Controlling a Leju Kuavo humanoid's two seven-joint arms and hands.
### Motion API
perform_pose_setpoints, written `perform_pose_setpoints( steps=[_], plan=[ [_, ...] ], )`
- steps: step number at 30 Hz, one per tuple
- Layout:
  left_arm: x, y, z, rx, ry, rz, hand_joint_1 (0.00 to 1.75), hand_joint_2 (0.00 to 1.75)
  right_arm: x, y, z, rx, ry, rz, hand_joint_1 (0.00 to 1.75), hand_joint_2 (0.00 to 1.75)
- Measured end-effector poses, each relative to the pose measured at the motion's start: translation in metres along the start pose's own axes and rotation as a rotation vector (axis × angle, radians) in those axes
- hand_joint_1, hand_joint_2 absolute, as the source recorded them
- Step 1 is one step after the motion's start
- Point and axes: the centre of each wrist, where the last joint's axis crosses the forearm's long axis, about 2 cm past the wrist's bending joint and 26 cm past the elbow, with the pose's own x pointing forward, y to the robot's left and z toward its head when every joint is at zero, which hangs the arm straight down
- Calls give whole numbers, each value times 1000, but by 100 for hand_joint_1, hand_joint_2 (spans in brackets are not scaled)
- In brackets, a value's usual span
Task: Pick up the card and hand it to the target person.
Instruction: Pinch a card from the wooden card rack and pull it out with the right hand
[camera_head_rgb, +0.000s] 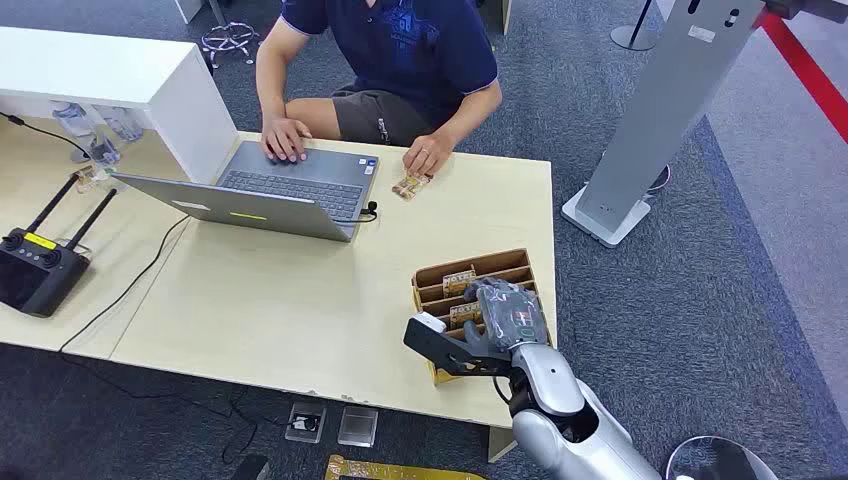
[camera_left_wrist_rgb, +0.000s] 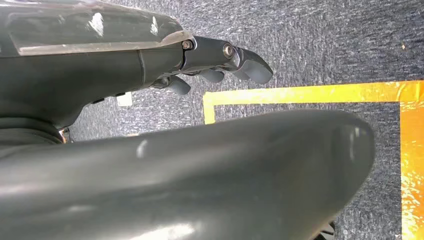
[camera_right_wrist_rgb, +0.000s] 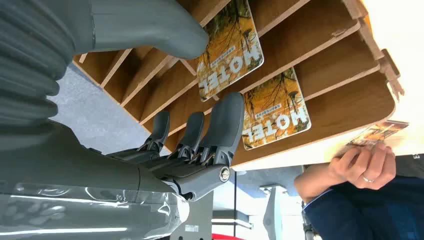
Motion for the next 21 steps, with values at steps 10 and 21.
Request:
perform_pose_setpoints(
  steps=[10,21],
  plan=[
    [0,-1,0,-2,0,0,0,0,-3,3,-1,16,4,-3,87,175],
    [0,-2,0,-3,1,0,0,0,-4,5,-2,23,11,-1,90,175]
  ],
)
